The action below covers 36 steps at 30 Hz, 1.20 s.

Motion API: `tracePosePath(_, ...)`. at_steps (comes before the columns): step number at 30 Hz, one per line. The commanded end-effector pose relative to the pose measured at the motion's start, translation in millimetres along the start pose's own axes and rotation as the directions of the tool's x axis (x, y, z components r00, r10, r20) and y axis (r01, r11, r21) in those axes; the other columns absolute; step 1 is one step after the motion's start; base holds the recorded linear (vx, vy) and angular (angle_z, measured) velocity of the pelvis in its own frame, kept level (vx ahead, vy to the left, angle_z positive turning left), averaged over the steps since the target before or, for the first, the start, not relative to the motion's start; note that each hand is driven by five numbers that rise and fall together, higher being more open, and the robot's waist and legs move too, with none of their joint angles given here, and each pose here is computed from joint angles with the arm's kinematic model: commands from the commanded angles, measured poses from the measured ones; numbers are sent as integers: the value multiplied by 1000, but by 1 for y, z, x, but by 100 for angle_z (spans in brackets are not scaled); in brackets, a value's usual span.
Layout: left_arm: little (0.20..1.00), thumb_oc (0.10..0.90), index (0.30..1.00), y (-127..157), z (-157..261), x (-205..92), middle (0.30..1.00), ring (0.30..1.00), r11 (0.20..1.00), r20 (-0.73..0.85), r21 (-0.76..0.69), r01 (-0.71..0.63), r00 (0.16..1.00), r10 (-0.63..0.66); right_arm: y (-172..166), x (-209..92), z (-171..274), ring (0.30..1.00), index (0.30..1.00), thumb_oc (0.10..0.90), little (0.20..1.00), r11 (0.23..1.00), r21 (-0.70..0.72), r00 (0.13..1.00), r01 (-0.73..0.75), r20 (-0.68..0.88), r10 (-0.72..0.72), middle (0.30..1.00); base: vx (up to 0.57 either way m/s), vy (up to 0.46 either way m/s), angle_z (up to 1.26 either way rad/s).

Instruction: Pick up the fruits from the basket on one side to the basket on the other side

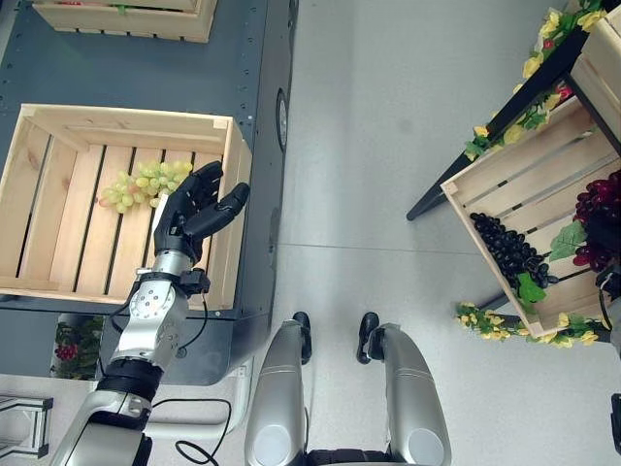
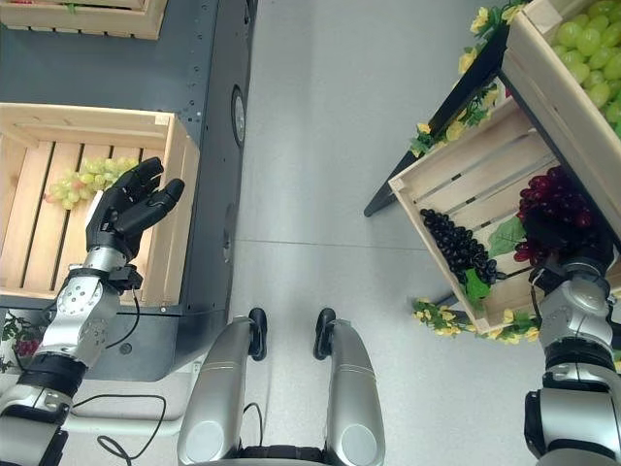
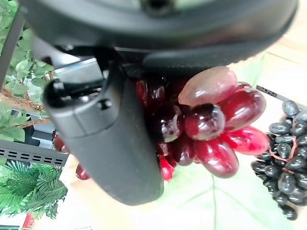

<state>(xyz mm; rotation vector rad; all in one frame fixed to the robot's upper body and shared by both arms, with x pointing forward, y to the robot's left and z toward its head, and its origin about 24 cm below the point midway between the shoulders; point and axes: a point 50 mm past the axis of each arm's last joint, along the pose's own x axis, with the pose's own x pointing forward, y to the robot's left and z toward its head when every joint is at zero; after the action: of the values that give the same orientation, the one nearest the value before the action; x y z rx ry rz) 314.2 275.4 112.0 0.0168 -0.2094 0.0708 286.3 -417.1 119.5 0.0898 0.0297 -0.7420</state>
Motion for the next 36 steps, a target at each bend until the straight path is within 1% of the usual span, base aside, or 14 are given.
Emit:
tracePosePath(1,900,800,900,-18,32,7,900,900,990,138,20,142,980,-144,-31,8,79,900,900,800,900,990,-46,966,133,230,-119,900,0,0,0)
tracePosePath(8,900,800,900,-19,36,8,900,900,987,146,25,156,977,-158,-35,10,69,900,900,800,900,974,-106,970,198,165,-179,900,0,0,0)
tracePosePath(14,900,800,900,-19,38,8,900,900,986,159,27,164,973,-166,-38,10,63,900,900,800,900,965,-153,973,215,123,-197,900,0,0,0)
tracePosePath(18,900,800,900,-21,41,8,900,900,985,172,27,171,970,-173,-38,10,56,900,900,800,900,959,-189,976,213,93,-198,900,0,0,0)
tracePosePath(22,900,800,900,-26,49,10,900,900,982,207,40,186,960,-190,-42,9,41,900,900,800,900,942,-265,978,206,14,-210,900,0,0,0)
tracePosePath(24,900,800,900,-28,53,10,900,900,981,223,44,191,955,-196,-42,9,39,900,900,800,900,934,-300,980,192,4,-200,900,4,7,2)
tracePosePath(26,900,800,900,-32,58,11,900,900,981,249,47,190,949,-196,-37,9,40,900,900,800,900,928,-330,984,172,27,-173,900,7,15,0)
tracePosePath(29,900,800,900,-36,64,10,900,900,983,295,53,177,937,-184,-22,10,43,900,900,800,900,934,-329,990,138,77,-119,900,21,41,0)
tracePosePath(30,900,800,900,-39,72,8,900,900,984,348,65,165,921,-177,-10,9,44,900,900,800,900,938,-329,991,109,109,-77,900,26,53,1)
tracePosePath(32,900,800,900,-42,81,5,900,900,987,410,63,145,899,-158,0,6,39,900,900,800,900,938,-339,991,79,132,-35,900,24,54,2)
tracePosePath(36,900,800,900,-39,109,-2,900,900,998,581,9,59,812,-53,25,-5,17,900,900,800,900,924,-381,985,-19,154,84,900,16,48,5)
